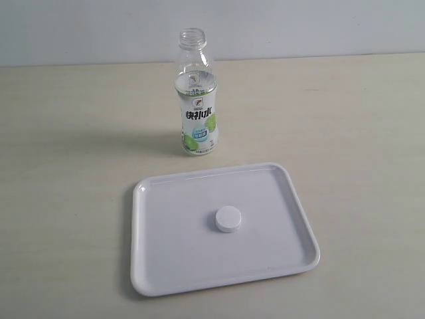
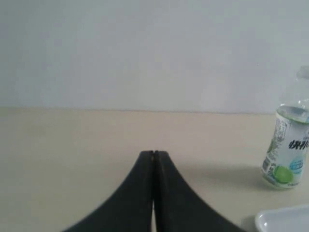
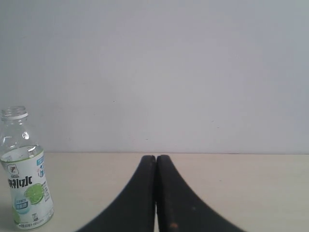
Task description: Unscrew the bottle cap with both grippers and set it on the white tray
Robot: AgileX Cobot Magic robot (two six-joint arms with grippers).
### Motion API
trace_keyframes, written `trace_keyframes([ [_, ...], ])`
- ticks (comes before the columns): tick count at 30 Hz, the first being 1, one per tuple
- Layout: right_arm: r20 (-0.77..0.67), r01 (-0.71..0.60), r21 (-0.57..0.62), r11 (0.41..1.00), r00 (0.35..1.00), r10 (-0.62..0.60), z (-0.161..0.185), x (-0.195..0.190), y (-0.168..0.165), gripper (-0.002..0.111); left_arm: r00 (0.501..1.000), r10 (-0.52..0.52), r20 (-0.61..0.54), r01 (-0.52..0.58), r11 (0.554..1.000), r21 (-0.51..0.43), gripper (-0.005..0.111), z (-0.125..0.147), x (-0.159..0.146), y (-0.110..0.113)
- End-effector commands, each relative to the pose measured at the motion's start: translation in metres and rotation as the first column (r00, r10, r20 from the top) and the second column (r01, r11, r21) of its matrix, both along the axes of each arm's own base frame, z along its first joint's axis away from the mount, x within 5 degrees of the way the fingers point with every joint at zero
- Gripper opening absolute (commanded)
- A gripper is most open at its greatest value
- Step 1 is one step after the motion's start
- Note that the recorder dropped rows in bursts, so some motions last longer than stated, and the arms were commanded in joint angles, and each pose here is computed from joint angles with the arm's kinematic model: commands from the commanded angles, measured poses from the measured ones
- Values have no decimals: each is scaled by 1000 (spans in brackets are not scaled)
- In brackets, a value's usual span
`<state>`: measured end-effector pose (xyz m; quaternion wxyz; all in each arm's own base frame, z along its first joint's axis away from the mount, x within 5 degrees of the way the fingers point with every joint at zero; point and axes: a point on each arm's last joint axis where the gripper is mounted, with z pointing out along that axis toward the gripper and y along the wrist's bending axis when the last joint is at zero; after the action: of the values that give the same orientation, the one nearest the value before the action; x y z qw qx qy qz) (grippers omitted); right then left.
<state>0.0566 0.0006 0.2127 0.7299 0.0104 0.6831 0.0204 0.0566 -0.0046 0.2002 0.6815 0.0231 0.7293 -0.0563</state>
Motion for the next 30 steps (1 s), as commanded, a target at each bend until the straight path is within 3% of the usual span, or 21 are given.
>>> trace_keyframes([
  [1, 8, 4, -6, 1000, 1000, -4, -1, 0, 0, 0, 999, 36, -22, -35, 999, 33, 0, -3, -1, 1],
  [4, 8, 4, -6, 1000, 1000, -4, -1, 0, 0, 0, 996, 82, -27, -83, 996, -17, 0, -3, 0, 3],
  [30, 8, 3, -3, 1000, 1000, -3, -1, 0, 0, 0, 996, 83, -35, -84, 996, -10, 0, -4, -1, 3],
])
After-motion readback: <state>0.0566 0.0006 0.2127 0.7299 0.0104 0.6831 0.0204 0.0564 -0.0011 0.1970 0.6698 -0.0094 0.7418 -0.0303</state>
